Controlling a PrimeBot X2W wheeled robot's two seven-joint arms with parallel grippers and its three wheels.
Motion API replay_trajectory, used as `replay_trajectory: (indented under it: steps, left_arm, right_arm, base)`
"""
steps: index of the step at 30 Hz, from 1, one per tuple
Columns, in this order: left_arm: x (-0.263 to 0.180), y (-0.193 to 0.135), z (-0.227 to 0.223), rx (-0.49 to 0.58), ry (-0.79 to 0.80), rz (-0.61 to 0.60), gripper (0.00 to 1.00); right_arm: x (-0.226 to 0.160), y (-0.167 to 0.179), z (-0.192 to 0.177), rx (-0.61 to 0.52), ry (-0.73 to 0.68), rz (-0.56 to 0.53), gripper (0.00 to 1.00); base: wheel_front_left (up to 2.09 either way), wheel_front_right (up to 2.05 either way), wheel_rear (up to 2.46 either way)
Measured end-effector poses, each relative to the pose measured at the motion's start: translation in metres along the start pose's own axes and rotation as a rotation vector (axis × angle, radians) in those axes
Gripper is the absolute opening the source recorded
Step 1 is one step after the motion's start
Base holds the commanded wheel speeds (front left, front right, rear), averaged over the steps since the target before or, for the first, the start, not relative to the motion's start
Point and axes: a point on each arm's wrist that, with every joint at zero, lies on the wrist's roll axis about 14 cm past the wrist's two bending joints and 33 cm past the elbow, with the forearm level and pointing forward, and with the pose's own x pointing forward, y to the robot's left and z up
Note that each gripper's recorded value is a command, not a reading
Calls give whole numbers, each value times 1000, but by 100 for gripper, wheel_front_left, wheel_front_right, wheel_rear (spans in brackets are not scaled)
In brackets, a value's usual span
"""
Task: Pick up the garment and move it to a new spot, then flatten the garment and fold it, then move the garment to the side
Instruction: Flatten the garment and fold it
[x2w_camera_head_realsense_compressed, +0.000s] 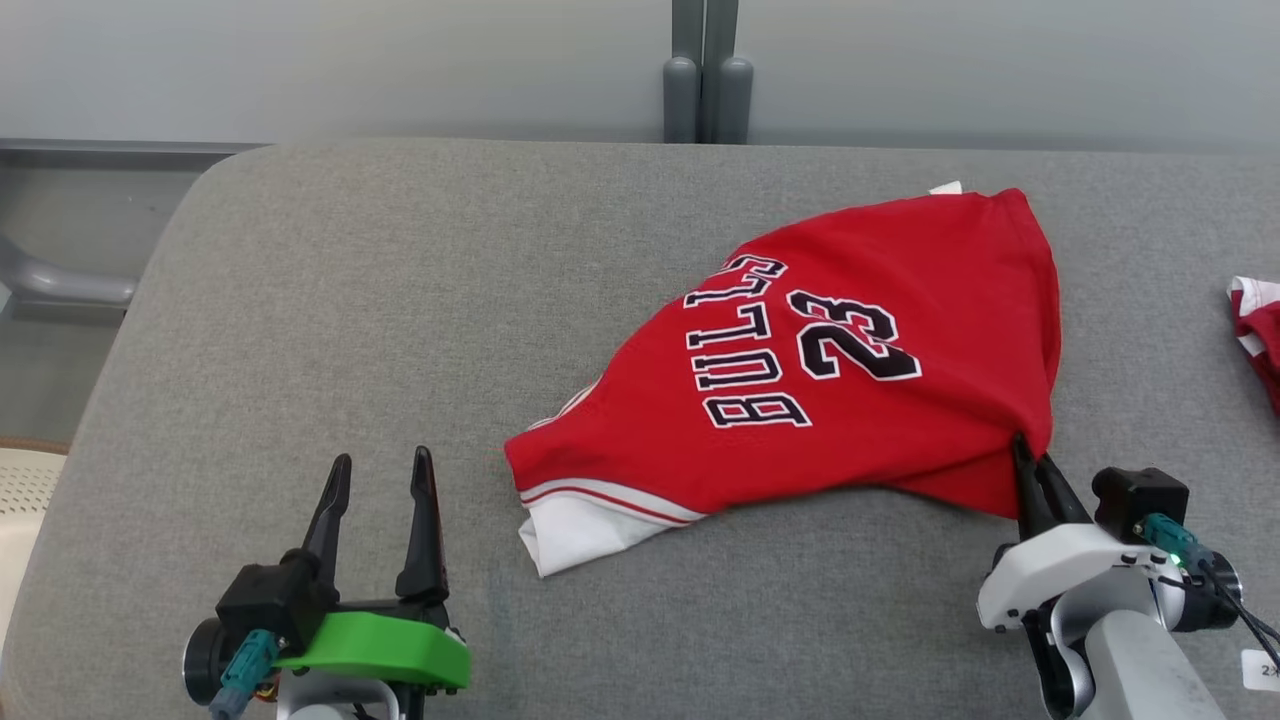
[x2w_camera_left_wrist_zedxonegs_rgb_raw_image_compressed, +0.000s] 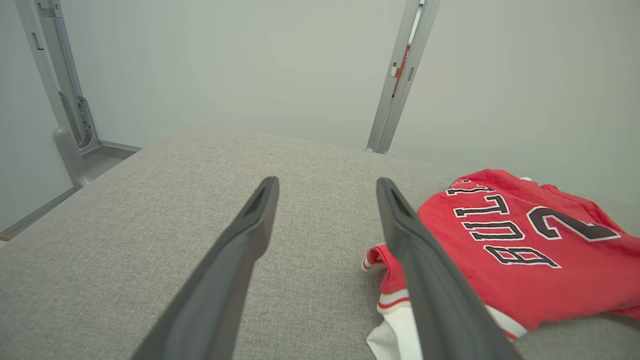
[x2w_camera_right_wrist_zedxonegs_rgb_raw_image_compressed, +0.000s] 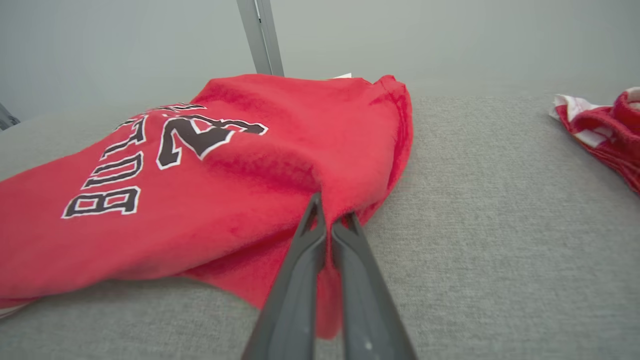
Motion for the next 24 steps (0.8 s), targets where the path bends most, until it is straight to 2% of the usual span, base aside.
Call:
replay_trajectory:
  steps: [4, 9, 16, 24]
  left_arm:
    - [-1, 1, 1, -4, -3, 4, 100]
    - [-4, 6, 1, -6, -3, 19, 100]
    - [-5, 11, 1, -5, -1, 34, 100]
    - [-10, 25, 3, -2, -1, 79, 100]
  right_arm:
    - [-8, -7, 4, -18, -6, -16, 0]
    - [-3, 9, 16, -16, -27, 29, 0]
    - [35, 60, 38, -59, -45, 174, 0]
    - [65, 122, 9, -112, 89, 340, 0]
  base:
    - [0, 0, 0]
    - [0, 0, 0]
    - [0, 0, 0]
    - [0, 0, 0]
